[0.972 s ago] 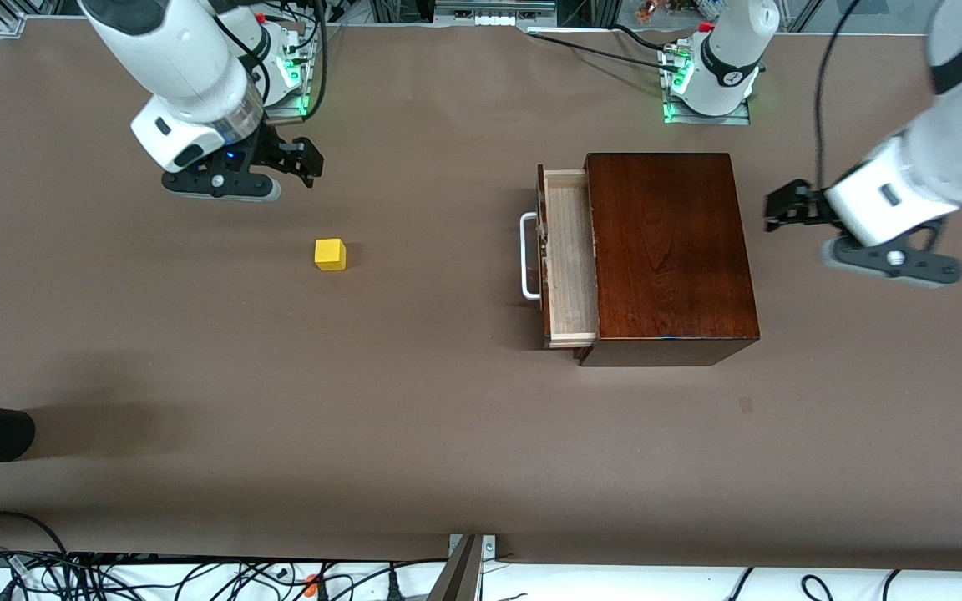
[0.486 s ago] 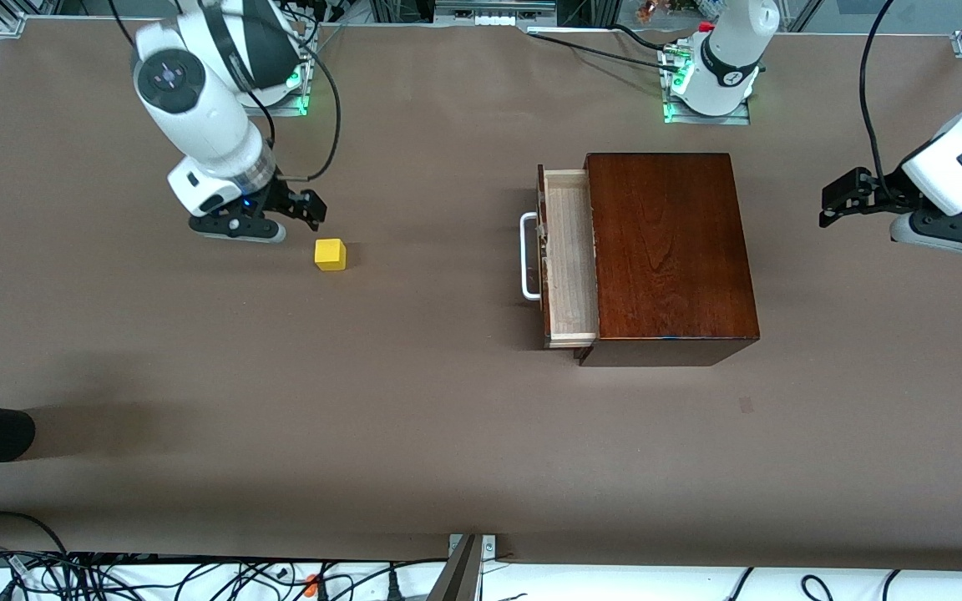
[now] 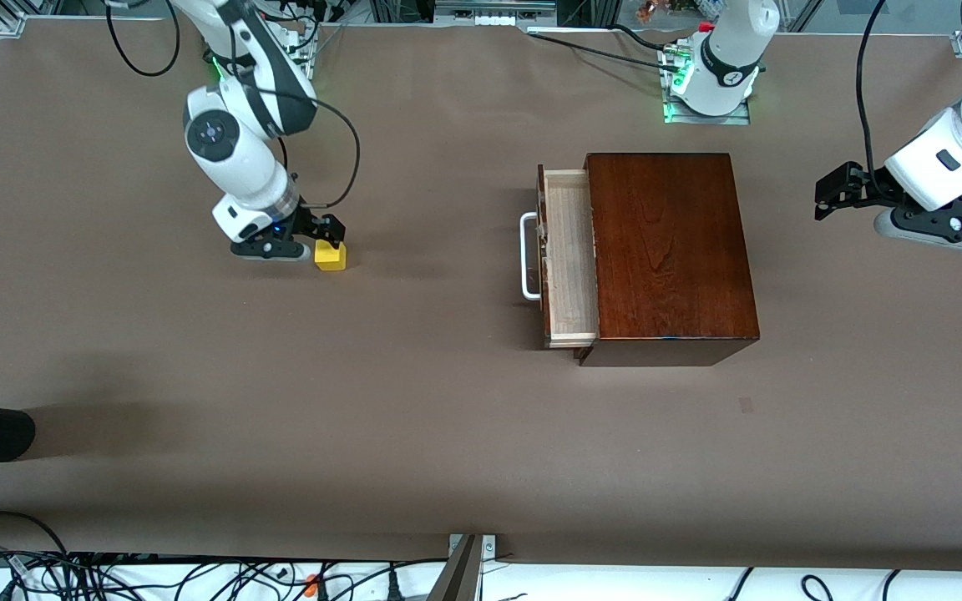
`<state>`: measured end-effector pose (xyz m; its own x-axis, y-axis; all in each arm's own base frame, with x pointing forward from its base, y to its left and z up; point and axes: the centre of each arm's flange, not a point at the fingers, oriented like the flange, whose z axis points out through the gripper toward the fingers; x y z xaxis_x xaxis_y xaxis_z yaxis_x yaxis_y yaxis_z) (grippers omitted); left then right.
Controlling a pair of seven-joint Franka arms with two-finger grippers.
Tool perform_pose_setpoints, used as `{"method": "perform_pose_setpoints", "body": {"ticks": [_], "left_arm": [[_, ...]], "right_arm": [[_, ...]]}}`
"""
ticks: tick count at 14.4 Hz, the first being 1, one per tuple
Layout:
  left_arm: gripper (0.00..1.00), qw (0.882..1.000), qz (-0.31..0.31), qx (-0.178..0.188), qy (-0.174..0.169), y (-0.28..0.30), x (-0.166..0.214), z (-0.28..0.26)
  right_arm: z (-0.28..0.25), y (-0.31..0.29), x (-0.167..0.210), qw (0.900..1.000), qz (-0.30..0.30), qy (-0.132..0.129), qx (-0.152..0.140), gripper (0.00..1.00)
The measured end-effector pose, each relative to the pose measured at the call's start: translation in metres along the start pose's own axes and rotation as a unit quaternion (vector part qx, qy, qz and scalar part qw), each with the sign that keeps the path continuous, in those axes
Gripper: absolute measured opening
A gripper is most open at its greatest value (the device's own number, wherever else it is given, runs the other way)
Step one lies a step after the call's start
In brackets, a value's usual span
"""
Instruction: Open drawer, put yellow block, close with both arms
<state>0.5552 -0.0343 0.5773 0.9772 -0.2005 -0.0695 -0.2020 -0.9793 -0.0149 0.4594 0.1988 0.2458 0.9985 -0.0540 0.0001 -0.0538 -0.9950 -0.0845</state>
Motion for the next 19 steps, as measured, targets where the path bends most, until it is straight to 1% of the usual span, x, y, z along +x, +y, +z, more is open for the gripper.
{"method": "perform_pose_setpoints", "body": {"ticks": [3, 7, 8, 9, 10, 11, 12, 14, 16, 17, 19], "left_arm": [[1.00, 1.000, 0.001, 0.001, 0.000, 0.001, 0.000, -0.001], [1.00, 1.000, 0.002, 0.001, 0.001, 0.002, 0.000, -0.001], [1.00, 1.000, 0.002, 0.001, 0.001, 0.002, 0.000, -0.001], [1.00, 1.000, 0.002, 0.001, 0.001, 0.002, 0.000, -0.001], [1.00, 1.000, 0.002, 0.001, 0.001, 0.002, 0.000, -0.001], [1.00, 1.000, 0.002, 0.001, 0.001, 0.002, 0.000, -0.001], [1.00, 1.000, 0.002, 0.001, 0.001, 0.002, 0.000, -0.001], [1.00, 1.000, 0.002, 0.001, 0.001, 0.002, 0.000, -0.001], [1.00, 1.000, 0.002, 0.001, 0.001, 0.002, 0.000, -0.001], [1.00, 1.000, 0.002, 0.001, 0.001, 0.002, 0.000, -0.001], [1.00, 1.000, 0.002, 0.001, 0.001, 0.002, 0.000, -0.002]], "right_arm": [[0.032, 0.001, 0.001, 1.000, -0.007, -0.003, 0.017, 1.00], [0.046, 0.003, 0.000, 1.000, -0.007, -0.014, 0.018, 1.00], [0.049, 0.005, 0.000, 1.000, -0.009, -0.015, 0.016, 0.93], [0.052, 0.008, 0.001, 1.000, -0.010, -0.017, 0.013, 0.83], [0.055, 0.011, 0.003, 1.000, -0.008, -0.019, 0.012, 0.69], [0.056, 0.013, 0.005, 1.000, -0.007, -0.019, 0.011, 0.59], [0.055, 0.013, 0.007, 1.000, -0.005, -0.017, 0.012, 0.56], [0.051, 0.013, 0.013, 1.000, -0.004, -0.018, 0.011, 0.56], [0.038, 0.009, 0.026, 0.999, -0.001, -0.032, 0.002, 0.56], [0.021, 0.005, 0.037, 0.999, 0.005, -0.041, -0.006, 0.56], [-0.034, -0.004, 0.063, 0.997, 0.025, -0.062, -0.028, 0.56]]}}
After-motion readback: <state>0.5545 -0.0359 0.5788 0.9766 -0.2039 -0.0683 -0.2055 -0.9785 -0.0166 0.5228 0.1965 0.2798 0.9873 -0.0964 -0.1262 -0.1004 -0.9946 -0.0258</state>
